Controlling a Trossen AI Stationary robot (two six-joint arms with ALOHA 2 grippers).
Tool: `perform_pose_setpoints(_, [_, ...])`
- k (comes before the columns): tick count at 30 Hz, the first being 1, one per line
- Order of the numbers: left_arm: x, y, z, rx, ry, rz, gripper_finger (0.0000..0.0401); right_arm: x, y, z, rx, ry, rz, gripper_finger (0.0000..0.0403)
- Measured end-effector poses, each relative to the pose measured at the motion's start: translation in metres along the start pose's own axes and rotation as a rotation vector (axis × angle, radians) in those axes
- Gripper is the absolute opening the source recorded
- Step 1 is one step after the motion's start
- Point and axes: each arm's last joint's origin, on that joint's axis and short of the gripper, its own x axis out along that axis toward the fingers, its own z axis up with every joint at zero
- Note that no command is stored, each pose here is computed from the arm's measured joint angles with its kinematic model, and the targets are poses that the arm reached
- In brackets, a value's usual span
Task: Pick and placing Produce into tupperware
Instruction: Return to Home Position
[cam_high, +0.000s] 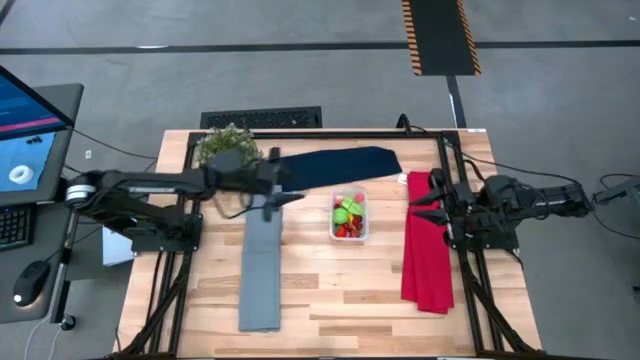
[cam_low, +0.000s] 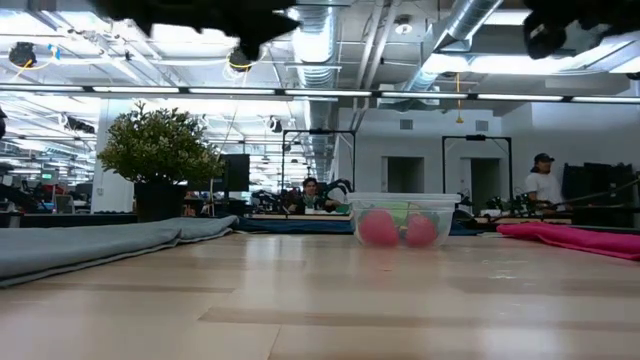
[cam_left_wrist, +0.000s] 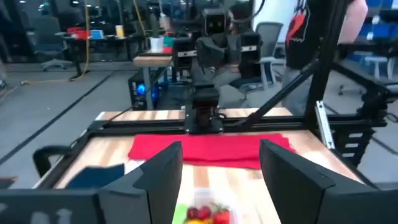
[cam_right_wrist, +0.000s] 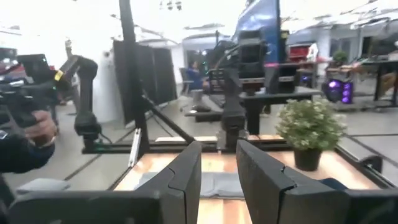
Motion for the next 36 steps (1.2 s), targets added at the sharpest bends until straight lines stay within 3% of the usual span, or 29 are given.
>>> perform_pose_setpoints(5, [-0.039, -0.012, -0.014, -0.014, -0.038, 0.098, 0.0203, -0.013, 0.002, -0.026, 0.018, -0.025, -0.139, 0.0125])
perform_pose_setpoints(9, [-0.061, -0.019, -0.023, -0.017, -0.08, 0.158, 0.0203, -0.018, 0.005, -0.038, 0.038, -0.057, -0.116, 0.0125])
perform_pose_setpoints(15, [-0.08, -0.024, -0.044, -0.036, -0.074, 0.16, 0.0203, -0.016, 0.009, -0.04, 0.038, -0.038, -0.097, 0.0125])
perform_pose_setpoints(19, [-0.092, -0.027, -0.062, -0.036, -0.084, 0.165, 0.0203, -0.018, 0.008, -0.042, 0.013, -0.022, -0.192, 0.0125])
perform_pose_setpoints(24, [-0.108, -0.03, -0.082, -0.04, -0.146, 0.203, 0.0203, -0.016, 0.005, -0.062, 0.01, 0.026, -0.341, 0.0125])
perform_pose_setpoints(29, [-0.12, -0.034, -0.103, -0.049, -0.156, 0.203, 0.0203, -0.014, 0.006, -0.082, 0.043, 0.047, -0.336, 0.0125])
perform_pose_setpoints(36, [-0.134, -0.035, -0.113, -0.064, -0.113, 0.262, 0.0204, -0.014, 0.01, -0.082, 0.017, 0.042, -0.298, 0.0125])
